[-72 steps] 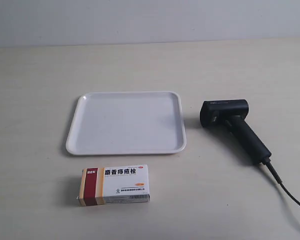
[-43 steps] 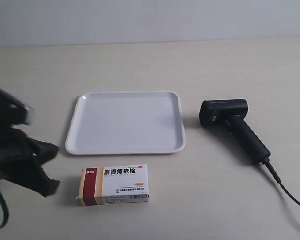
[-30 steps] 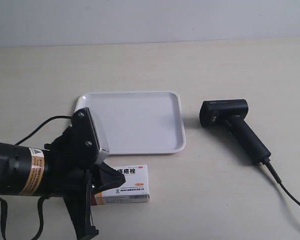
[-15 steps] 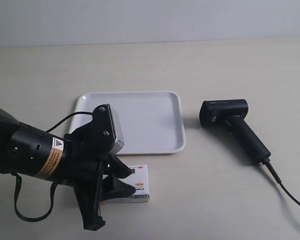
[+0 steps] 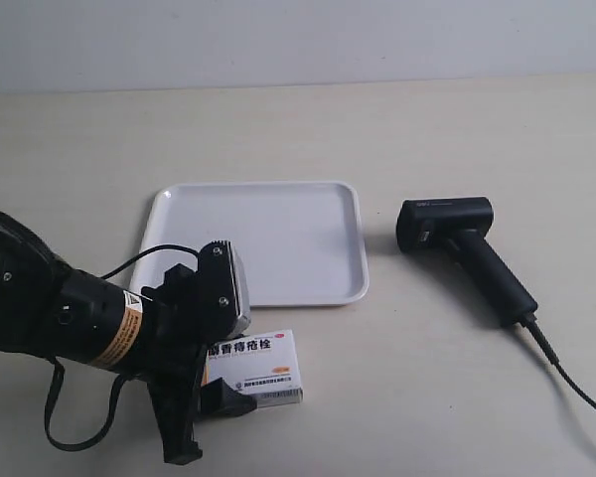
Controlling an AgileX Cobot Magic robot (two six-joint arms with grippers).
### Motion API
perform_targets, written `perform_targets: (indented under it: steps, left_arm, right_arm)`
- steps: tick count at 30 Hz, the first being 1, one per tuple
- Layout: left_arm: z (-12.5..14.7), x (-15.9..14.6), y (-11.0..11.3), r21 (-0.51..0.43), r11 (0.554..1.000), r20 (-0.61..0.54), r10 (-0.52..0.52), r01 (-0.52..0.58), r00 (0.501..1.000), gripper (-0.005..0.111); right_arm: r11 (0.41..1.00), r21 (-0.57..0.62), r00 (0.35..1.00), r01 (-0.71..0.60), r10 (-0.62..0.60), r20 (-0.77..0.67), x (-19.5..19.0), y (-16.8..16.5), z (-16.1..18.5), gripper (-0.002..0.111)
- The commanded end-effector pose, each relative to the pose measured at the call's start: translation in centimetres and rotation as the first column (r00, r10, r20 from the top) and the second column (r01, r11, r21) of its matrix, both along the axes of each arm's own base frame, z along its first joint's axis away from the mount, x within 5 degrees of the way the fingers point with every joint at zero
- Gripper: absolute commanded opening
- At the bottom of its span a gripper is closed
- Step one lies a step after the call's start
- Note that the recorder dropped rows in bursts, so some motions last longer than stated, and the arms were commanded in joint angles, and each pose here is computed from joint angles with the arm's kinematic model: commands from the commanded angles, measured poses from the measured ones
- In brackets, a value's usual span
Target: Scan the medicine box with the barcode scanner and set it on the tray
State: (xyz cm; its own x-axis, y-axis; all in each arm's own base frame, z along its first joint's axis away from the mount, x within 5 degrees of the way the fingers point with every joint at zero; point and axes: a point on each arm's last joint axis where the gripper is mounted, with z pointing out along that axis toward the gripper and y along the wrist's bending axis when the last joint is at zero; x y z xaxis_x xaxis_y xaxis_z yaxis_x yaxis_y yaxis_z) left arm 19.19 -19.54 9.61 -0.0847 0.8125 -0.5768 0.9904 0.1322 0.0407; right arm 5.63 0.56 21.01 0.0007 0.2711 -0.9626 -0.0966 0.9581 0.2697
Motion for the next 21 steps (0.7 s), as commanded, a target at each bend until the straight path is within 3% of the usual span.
perform_targets:
  steps: [1, 2, 7, 12, 14, 17, 21]
  left_arm:
    - [0.4, 0.6, 0.0, 0.008, 1.0, 0.042, 0.021, -0.021, 0.999, 0.007]
    - [0.8, 0.6, 0.0, 0.0, 1.0, 0.059, 0.017, -0.017, 0.998, 0.001]
    - [4.3, 1.4, 0.4, -0.054, 0.999, 0.183, 0.007, 0.002, 0.983, 0.0]
    - [7.5, 3.3, 2.3, -0.212, 0.977, 0.211, 0.02, 0.026, 0.977, 0.0]
    - [8.0, 4.1, 3.1, -0.283, 0.957, 0.188, -0.004, 0.058, 0.982, 0.0]
    - [8.0, 5.5, 4.3, -0.287, 0.958, 0.168, 0.026, 0.024, 0.985, 0.0]
    - [7.7, 6.7, 4.7, -0.279, 0.96, 0.167, 0.043, 0.005, 0.985, 0.0]
  right_arm:
    - [1.0, 0.014, 1.0, 0.008, -0.008, 0.024, 0.0, -0.1, 0.1, 0.001]
    - [1.0, 0.027, 1.0, 0.007, -0.007, 0.025, 0.0, -0.1, 0.2, 0.001]
    - [0.996, 0.092, 1.0, -0.001, 0.0, 0.012, 0.0, 0.0, 0.4, 0.001]
    - [0.998, 0.069, 0.973, 0.012, 0.004, -0.232, 2.4, 0.2, 0.0, 0.001]
    - [0.998, 0.054, 0.931, 0.014, 0.007, -0.364, 4.0, 0.4, -0.6, 0.001]
    - [0.998, 0.032, 0.84, -0.053, 0.062, -0.539, 7.1, 1.7, -1.3, 0.003]
    - [0.975, -0.031, 0.719, -0.221, 0.142, -0.68, 11.0, 4.9, -2.5, 0.023]
